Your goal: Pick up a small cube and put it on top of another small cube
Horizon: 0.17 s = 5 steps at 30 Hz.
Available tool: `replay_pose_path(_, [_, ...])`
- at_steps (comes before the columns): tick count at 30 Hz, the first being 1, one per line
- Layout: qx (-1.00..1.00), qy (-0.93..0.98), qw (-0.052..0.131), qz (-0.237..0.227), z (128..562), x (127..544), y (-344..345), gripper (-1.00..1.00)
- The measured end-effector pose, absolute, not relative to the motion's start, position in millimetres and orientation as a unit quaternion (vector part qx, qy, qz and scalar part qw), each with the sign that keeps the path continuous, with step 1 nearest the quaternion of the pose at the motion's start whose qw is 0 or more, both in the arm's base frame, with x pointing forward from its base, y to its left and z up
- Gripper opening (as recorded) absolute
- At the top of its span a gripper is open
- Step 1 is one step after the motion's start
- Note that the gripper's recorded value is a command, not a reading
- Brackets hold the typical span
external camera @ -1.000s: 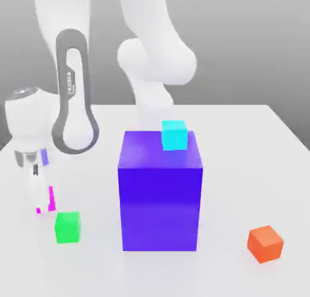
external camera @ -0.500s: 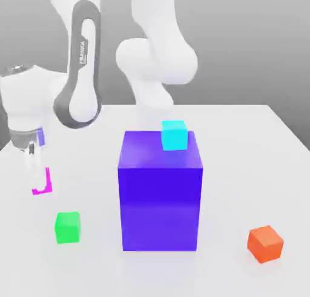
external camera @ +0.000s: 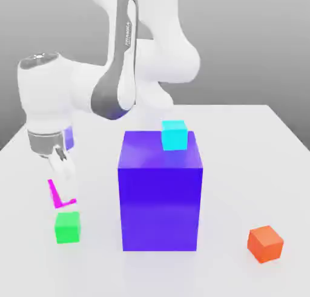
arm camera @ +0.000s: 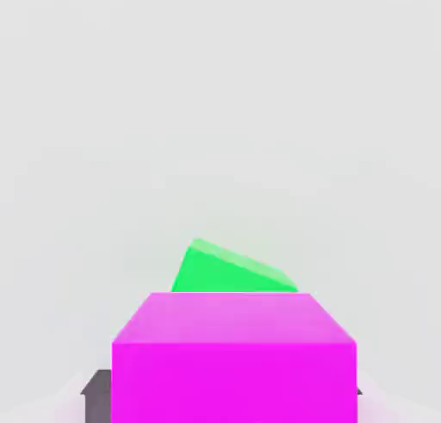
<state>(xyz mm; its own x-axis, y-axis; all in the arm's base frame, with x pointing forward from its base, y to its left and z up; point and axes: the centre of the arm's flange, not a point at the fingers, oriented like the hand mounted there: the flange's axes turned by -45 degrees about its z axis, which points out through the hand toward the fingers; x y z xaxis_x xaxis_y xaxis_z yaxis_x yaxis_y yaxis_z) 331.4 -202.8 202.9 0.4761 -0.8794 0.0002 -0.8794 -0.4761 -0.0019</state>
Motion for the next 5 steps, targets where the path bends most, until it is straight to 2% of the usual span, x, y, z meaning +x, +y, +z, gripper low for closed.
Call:
replay_pose_path(1, [-0.859,0.512,0.001,-0.001,192.7,330.9,-203.0,-1.00])
replay_pose_path(2, [-0.858,0.513,0.000,-0.001,183.6,330.1,-203.0,1.00])
replay_pose_path(5, [-0.858,0.513,0.000,-0.001,183.6,330.1,-203.0,1.00])
